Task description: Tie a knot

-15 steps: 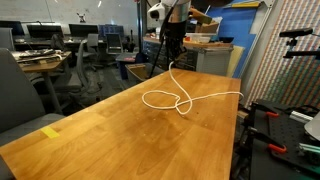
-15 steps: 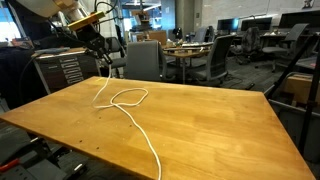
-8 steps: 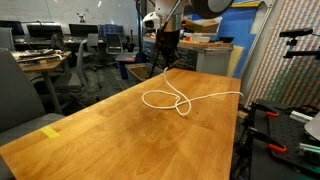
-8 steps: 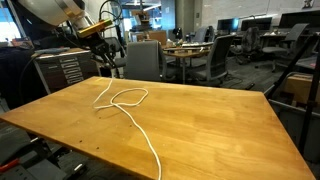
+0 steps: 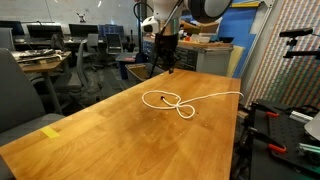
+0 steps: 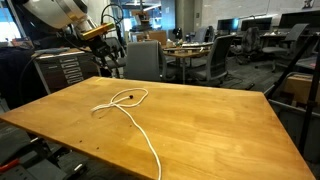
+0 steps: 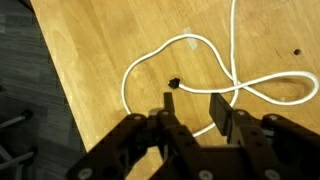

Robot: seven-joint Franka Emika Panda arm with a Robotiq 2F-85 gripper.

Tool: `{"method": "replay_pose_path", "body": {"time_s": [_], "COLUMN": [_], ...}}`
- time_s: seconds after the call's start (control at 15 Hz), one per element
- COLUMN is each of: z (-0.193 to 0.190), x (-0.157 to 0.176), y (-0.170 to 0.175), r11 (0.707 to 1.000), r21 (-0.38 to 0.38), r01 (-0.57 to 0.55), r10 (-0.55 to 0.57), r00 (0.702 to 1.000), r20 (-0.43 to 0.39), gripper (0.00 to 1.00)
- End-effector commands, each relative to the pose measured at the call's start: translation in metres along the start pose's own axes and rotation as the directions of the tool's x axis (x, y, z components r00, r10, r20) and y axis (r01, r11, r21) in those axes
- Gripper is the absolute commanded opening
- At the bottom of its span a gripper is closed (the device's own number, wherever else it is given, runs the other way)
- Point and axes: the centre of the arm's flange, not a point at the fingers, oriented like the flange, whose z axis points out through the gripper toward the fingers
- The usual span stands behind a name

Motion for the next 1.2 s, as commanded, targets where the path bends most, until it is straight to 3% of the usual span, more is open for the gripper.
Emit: {"method": "replay_pose_path", "body": {"time_s": [0.0,0.13,0.2,0.27,0.47,0.53,0.6,0.67,0.73,0.8,0.87,1.07,1.13], "z": [0.000,0.000,0.000,0.007,0.027,0.014,0.020,0.025,0.030,0.030,0.032,0.033,0.027], "x": [0.000,0.000,0.000,0.000,0.012,0.008,0.011,0.013,0.011,0.013,0.013,0.012,0.015], "y": [0.000,0.000,0.001,-0.006,-0.031,-0.018,-0.025,-0.030,-0.029,-0.033,-0.033,-0.033,-0.027], "r11": [1.000,1.000,1.000,1.000,1.000,1.000,1.000,1.000,0.999,0.999,0.999,0.999,0.995], "r21": [0.000,-0.001,-0.001,-0.001,-0.001,0.006,0.014,0.022,0.034,0.031,0.034,0.036,0.091], "r01": [0.000,0.001,0.001,-0.004,-0.012,0.006,0.003,0.002,-0.002,0.005,0.005,0.004,-0.048], "r10": [0.000,-0.001,-0.001,0.004,0.012,-0.005,-0.002,0.000,0.004,-0.002,-0.002,-0.001,0.059], "r00": [1.000,1.000,1.000,1.000,0.993,0.998,0.997,0.996,0.997,0.997,0.997,0.997,0.991], "r20": [0.000,0.000,-0.001,-0.028,-0.115,-0.065,-0.082,-0.089,-0.072,-0.081,-0.077,-0.075,-0.121], "gripper": [0.44,0.44,0.69,0.70,0.93,0.74,0.81,1.00,1.00,0.94,0.99,1.00,1.00]}}
